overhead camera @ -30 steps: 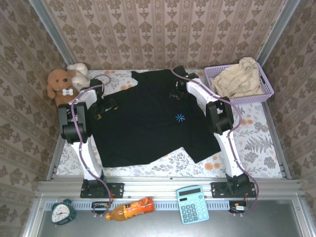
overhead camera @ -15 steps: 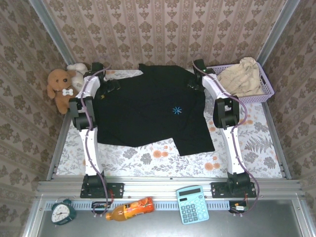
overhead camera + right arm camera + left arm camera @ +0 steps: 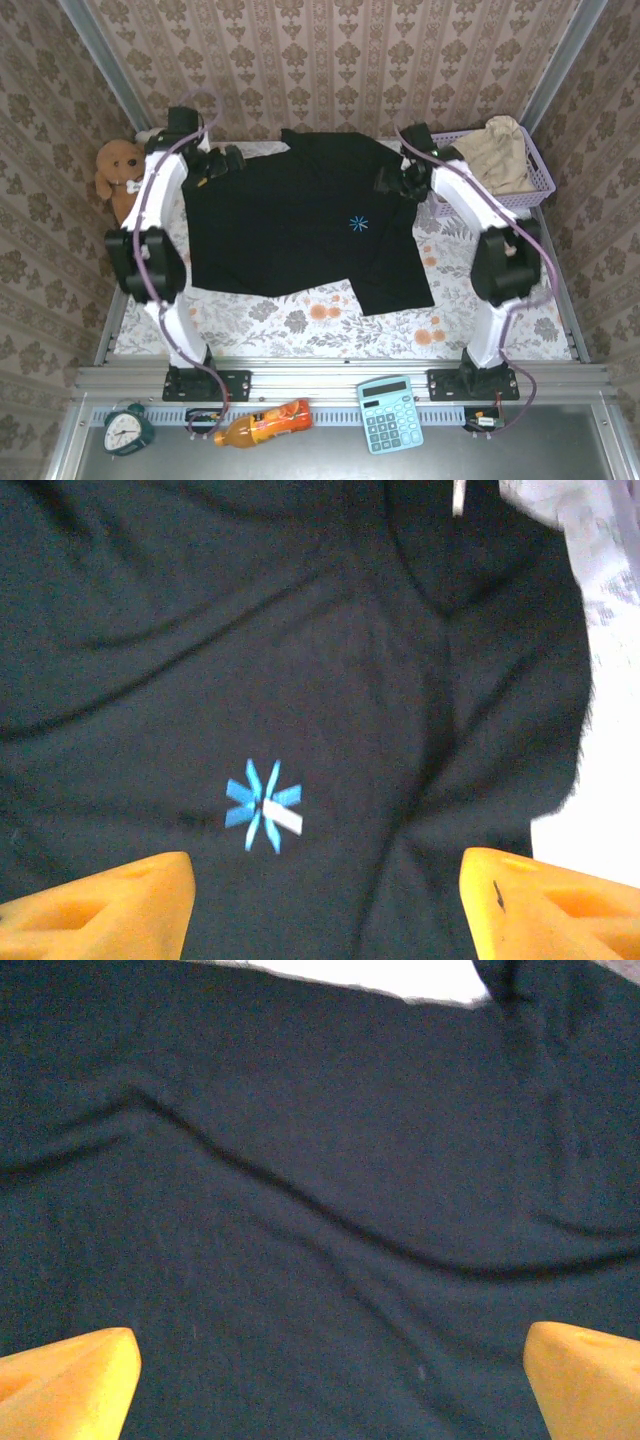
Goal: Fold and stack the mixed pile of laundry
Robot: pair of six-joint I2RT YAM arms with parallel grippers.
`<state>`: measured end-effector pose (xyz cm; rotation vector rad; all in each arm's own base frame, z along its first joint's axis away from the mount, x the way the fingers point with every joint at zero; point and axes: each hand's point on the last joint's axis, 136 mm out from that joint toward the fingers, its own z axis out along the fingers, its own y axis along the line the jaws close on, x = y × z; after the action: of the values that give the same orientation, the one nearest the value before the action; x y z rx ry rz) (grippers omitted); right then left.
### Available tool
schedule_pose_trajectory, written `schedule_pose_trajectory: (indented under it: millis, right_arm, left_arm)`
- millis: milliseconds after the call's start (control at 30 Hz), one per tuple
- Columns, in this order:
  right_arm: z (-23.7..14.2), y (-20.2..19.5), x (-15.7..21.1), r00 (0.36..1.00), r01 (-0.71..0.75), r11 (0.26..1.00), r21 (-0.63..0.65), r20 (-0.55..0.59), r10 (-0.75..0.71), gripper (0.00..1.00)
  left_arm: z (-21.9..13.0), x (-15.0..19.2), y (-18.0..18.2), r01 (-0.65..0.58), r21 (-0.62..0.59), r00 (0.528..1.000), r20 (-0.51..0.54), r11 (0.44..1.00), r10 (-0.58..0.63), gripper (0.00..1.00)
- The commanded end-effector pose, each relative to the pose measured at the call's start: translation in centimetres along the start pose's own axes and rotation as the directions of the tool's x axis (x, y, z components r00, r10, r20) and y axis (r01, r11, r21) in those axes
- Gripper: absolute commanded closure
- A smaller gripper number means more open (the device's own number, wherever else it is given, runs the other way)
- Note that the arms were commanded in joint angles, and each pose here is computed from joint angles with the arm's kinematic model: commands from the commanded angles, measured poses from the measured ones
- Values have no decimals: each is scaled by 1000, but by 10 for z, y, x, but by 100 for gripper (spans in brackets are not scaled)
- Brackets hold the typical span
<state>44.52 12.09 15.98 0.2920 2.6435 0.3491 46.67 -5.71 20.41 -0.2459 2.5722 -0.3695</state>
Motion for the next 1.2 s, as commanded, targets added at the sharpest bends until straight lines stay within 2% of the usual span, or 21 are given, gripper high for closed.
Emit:
schedule_pose_trajectory:
  millis: [0,133,233,367,533,600,700,867,967,1000,1033,1167]
  right_arm:
    - [0,-16,67,990,35,999,-10,-136,-36,29]
    - [1,-37,131,979,37,999,31,-201,-30,30]
    - [9,-44,159,972,-17,1000,17,-232,20,31]
    - [19,-49,181,965,-33,999,21,-261,37,31]
    - [30,-54,186,962,-23,999,40,-270,33,31]
    - [33,-57,186,962,-20,998,59,-269,36,31]
    - [38,-59,185,962,-32,997,75,-267,51,31]
    - [40,-61,182,965,-47,995,92,-251,69,31]
    - [37,-60,177,970,-48,995,89,-235,68,31]
    - [37,-59,176,971,-48,995,88,-230,67,31]
    - [36,-59,174,972,-48,995,88,-225,67,31]
    - [39,-59,172,972,-49,994,100,-224,71,31]
  left_arm:
    - [8,69,21,-12,-54,992,-126,998,5,2]
    - [-2,138,46,27,-135,979,-197,990,-53,8]
    - [-7,175,68,22,-226,974,-214,974,-72,11]
    - [2,195,82,27,-266,973,-213,963,-86,17]
    - [26,207,85,-8,-301,963,-260,954,-74,21]
    - [35,210,84,-15,-304,960,-272,953,-72,29]
    - [46,223,85,-26,-310,947,-313,950,-77,34]
    - [46,242,93,-37,-333,936,-342,942,-84,57]
    - [37,242,95,-41,-344,941,-328,938,-79,89]
    - [31,240,95,-42,-352,943,-322,935,-79,96]
    - [24,239,97,-47,-364,945,-319,930,-77,100]
    - [-11,242,101,-39,-405,953,-289,914,-87,99]
